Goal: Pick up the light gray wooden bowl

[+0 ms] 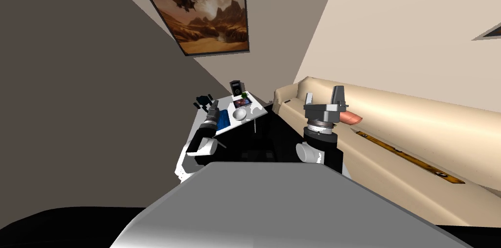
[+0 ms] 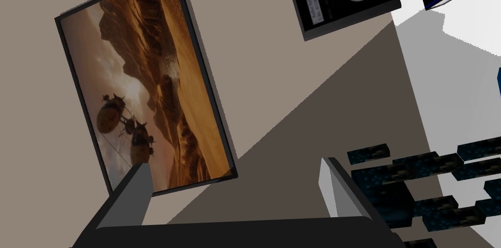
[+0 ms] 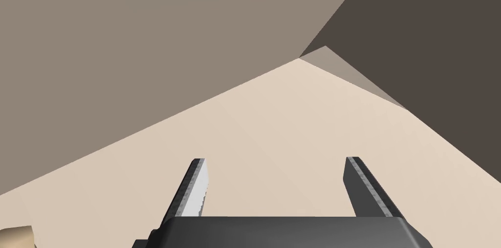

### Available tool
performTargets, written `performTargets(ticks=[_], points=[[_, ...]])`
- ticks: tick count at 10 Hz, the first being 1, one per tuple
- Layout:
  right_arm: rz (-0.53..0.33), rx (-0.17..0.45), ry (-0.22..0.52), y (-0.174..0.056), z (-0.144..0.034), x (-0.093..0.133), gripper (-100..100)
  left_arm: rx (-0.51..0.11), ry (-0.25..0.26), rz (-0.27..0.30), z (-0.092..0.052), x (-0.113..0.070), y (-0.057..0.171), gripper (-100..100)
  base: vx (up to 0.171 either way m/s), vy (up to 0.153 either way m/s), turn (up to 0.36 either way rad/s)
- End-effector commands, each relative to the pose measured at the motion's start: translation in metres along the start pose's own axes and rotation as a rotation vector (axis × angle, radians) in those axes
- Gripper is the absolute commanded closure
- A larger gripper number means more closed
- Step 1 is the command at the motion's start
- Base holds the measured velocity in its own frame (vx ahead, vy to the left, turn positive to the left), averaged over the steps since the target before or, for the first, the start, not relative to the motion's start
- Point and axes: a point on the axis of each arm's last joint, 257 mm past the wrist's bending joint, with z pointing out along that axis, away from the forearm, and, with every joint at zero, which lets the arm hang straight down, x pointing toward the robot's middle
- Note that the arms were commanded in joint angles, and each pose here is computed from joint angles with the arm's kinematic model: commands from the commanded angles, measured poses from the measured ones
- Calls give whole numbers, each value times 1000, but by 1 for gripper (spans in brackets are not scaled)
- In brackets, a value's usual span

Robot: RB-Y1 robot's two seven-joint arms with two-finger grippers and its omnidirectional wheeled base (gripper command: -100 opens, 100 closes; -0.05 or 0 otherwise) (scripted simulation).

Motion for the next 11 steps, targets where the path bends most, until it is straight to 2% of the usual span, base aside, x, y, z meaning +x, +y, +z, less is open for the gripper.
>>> performTargets(ticks=[1,3,11], points=[[0,0,0,0,0,0,0,-41,4,0,0,-1,9,-100,-24,1,-41],[0,0,0,0,0,0,0,-72,4,-1,1,-3,14,-100,-15,0,-31],[0,0,0,0,0,0,0,-267,14,-8,-3,-7,56,-100,-7,-8,-43]])
